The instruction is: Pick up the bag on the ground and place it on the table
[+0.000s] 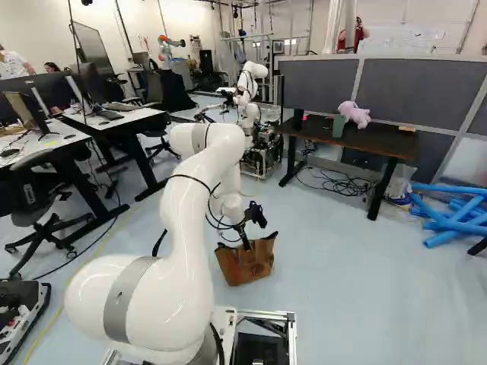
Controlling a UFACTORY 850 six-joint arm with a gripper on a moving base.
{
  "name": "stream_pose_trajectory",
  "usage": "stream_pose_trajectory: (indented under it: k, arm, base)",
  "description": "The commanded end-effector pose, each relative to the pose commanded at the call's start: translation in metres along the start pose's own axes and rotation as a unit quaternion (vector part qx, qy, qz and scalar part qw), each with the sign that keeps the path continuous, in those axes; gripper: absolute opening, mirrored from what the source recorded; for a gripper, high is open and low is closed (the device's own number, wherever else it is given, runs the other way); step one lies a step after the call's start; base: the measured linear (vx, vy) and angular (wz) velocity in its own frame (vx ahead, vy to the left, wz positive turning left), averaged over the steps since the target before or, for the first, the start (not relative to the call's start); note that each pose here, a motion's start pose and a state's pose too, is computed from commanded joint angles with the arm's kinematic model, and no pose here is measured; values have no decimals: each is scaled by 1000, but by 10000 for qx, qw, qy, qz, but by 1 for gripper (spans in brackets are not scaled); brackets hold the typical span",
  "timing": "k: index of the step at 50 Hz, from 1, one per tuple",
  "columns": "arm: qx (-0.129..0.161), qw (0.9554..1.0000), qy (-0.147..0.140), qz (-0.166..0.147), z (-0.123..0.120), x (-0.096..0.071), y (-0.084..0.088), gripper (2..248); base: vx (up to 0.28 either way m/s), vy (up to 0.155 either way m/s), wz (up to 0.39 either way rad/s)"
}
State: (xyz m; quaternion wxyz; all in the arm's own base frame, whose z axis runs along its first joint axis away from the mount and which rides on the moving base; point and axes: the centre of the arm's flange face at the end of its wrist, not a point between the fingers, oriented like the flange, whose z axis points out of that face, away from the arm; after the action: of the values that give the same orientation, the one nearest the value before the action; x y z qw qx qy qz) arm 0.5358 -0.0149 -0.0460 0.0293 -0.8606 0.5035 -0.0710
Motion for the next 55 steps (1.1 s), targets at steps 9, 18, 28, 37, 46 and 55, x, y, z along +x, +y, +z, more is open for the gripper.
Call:
stream_pose_trajectory:
  k: [9, 18, 28, 37, 46, 55]
  arm:
    - [-45, 10000, -32, 22, 14, 3, -1, 247]
    - [-65, 10000, -48, 37, 29, 5, -2, 247]
    - [-77, 9999, -61, 39, 45, 7, -5, 247]
    - [-67, 10000, -57, 38, 59, 7, -7, 247]
    - [-65, 10000, -56, 37, 73, 7, -7, 247]
    - [-66, 10000, -57, 37, 78, 7, -7, 247]
  base:
    - [0, 0, 0]
    - [0, 0, 0]
    - [0, 0, 0]
    - [0, 0, 0]
    - [0, 0, 0]
    - [0, 0, 0]
